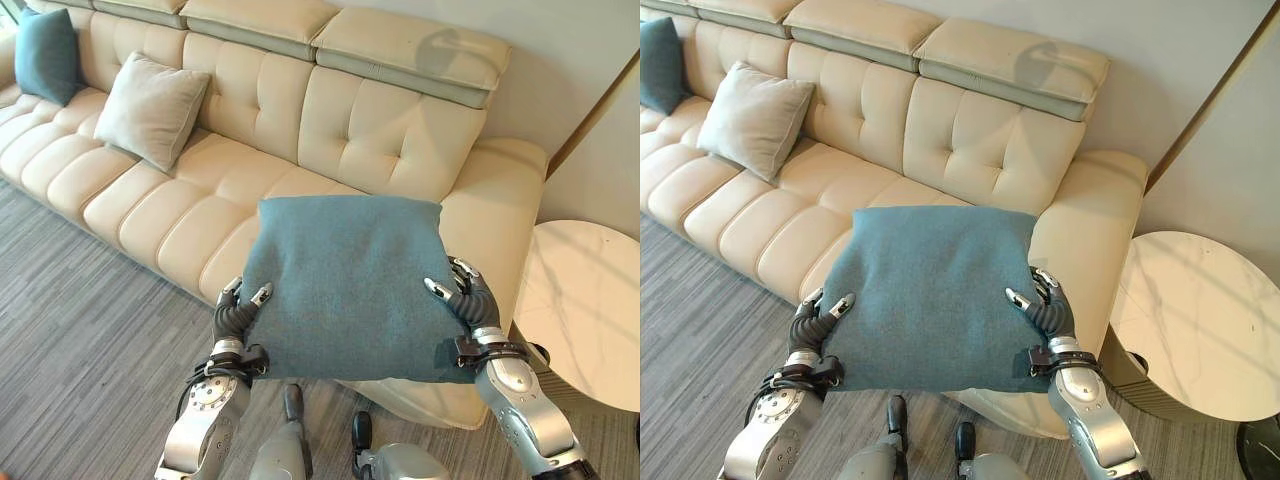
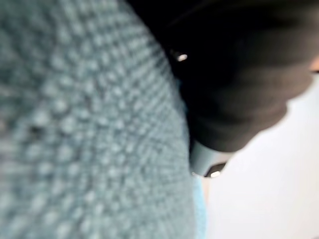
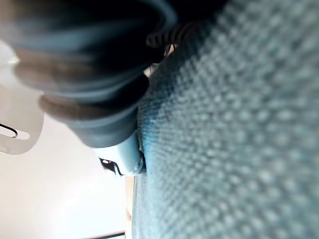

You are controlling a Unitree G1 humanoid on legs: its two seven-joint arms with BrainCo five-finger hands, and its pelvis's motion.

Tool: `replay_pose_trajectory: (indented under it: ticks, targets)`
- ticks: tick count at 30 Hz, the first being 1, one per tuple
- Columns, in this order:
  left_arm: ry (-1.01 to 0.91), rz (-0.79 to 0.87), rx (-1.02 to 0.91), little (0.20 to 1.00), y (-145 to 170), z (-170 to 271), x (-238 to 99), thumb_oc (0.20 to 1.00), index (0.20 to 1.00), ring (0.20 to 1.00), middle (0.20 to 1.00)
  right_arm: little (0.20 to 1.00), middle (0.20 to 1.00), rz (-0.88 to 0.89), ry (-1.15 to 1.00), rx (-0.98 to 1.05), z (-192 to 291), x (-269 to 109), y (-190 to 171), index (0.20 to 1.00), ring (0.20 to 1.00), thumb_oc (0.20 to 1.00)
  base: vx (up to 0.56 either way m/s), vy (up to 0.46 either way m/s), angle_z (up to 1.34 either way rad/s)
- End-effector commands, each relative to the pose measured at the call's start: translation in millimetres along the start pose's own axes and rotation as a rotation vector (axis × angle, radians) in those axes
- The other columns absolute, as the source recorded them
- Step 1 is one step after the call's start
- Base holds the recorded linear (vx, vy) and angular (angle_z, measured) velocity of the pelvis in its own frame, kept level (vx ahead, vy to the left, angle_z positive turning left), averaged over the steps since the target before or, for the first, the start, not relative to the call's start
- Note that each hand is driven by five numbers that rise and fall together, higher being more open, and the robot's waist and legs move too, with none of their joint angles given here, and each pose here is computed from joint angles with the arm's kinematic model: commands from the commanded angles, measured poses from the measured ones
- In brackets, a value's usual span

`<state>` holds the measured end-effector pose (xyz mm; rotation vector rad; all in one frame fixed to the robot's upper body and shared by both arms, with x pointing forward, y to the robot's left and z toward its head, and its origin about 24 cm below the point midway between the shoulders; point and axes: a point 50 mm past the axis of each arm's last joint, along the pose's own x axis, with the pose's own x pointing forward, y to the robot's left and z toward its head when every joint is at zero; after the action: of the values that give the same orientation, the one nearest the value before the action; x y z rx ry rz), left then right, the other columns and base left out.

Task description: Pick up all the scattered cushions and arrange them neatly on the sofa.

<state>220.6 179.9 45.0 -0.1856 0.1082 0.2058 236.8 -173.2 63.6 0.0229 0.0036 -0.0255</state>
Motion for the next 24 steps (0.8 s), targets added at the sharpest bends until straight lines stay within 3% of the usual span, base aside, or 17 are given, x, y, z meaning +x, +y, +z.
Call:
replay_pose_trajectory:
  ticks: [1, 14, 24]
  targets:
    - [-0.248, -0.127, -0.082, 0.2, -25, 42, -9, 0.2, 0.2, 0.2, 0.2, 0.2, 0.2, 0.117, -0.196, 0.084, 34, 3, 25, 0.2, 0.2, 0.2, 0.32, 0.246, -0.42]
    - [-0.274, -0.109, 0.035, 0.2, -18, 48, 1, 0.2, 0.2, 0.2, 0.2, 0.2, 0.2, 0.137, -0.163, 0.118, 25, 1, 40, 0.2, 0.2, 0.2, 0.28, 0.309, -0.38]
    - [-0.274, -0.026, 0.051, 0.2, -2, 45, 0, 0.2, 0.2, 0.2, 0.2, 0.2, 0.2, 0.176, -0.157, 0.12, 24, 3, 42, 0.2, 0.2, 0.2, 0.24, -0.026, -0.64]
